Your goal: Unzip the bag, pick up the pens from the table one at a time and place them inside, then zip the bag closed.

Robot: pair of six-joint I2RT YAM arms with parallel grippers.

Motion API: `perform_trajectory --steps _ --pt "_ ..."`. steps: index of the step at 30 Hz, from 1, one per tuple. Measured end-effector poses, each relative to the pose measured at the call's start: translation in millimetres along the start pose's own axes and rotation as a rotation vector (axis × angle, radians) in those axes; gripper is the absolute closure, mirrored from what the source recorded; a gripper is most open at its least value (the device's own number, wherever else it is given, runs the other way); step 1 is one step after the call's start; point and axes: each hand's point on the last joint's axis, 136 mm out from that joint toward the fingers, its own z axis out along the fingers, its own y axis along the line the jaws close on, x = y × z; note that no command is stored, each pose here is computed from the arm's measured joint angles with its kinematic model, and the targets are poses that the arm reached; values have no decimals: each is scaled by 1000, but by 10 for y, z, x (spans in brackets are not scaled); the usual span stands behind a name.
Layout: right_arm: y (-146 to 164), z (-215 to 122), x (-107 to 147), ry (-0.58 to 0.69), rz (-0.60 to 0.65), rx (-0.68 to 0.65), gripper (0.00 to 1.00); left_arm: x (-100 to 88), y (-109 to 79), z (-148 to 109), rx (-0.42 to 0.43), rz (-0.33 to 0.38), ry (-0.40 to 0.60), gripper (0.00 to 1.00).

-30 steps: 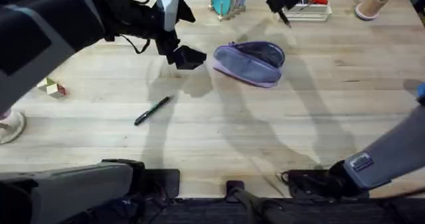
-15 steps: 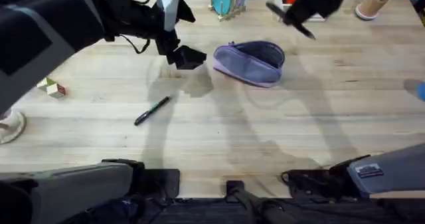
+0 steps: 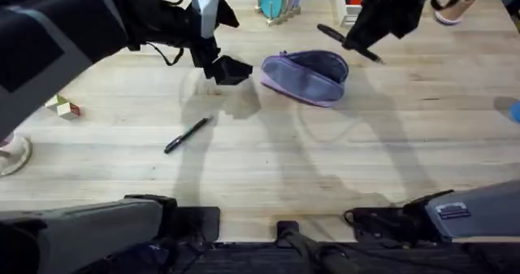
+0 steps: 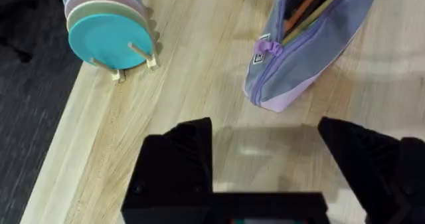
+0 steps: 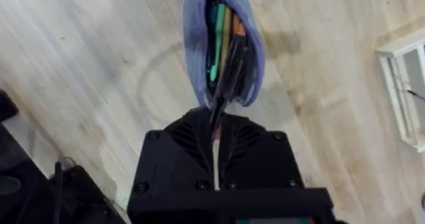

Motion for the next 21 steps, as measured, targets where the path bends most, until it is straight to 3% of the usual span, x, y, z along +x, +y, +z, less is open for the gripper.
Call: perform_trajectory --steps 14,21 --pt "114 536 435 68 -7 30 965 0 0 0 0 0 0 7" --pt "-49 719 394 48 -43 89 965 0 0 0 0 0 0 7"
